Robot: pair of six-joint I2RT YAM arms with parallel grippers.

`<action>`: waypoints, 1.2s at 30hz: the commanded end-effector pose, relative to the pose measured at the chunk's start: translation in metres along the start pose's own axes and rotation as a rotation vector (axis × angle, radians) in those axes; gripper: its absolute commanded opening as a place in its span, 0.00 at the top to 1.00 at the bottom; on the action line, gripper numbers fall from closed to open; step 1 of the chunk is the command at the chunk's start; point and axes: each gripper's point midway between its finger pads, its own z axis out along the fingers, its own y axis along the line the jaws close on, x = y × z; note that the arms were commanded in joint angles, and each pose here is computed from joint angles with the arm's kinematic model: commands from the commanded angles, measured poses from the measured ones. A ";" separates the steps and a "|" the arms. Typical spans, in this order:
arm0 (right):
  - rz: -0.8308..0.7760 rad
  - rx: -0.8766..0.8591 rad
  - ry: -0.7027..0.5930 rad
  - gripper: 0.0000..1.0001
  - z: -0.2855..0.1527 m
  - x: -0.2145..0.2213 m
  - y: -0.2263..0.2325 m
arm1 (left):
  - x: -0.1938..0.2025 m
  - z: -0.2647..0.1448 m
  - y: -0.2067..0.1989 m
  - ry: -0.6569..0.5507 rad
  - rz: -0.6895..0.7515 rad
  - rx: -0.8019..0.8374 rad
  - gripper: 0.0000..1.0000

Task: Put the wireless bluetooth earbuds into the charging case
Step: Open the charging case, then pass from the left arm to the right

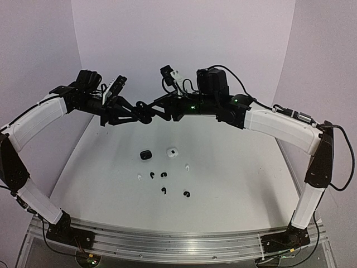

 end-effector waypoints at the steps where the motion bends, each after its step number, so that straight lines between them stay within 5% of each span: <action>1: 0.018 0.039 -0.017 0.53 -0.001 -0.005 -0.015 | -0.032 -0.005 -0.022 -0.067 0.097 0.056 1.00; 10: 0.047 0.037 -0.006 0.52 0.005 -0.001 -0.020 | -0.028 -0.005 -0.015 -0.085 -0.082 0.063 1.00; 19: 0.096 0.054 0.015 0.57 0.010 0.010 -0.032 | -0.028 -0.006 -0.015 -0.093 -0.069 0.084 1.00; 36: 0.116 -0.078 0.025 0.47 0.018 0.007 -0.013 | -0.017 -0.002 -0.006 -0.076 -0.203 0.071 1.00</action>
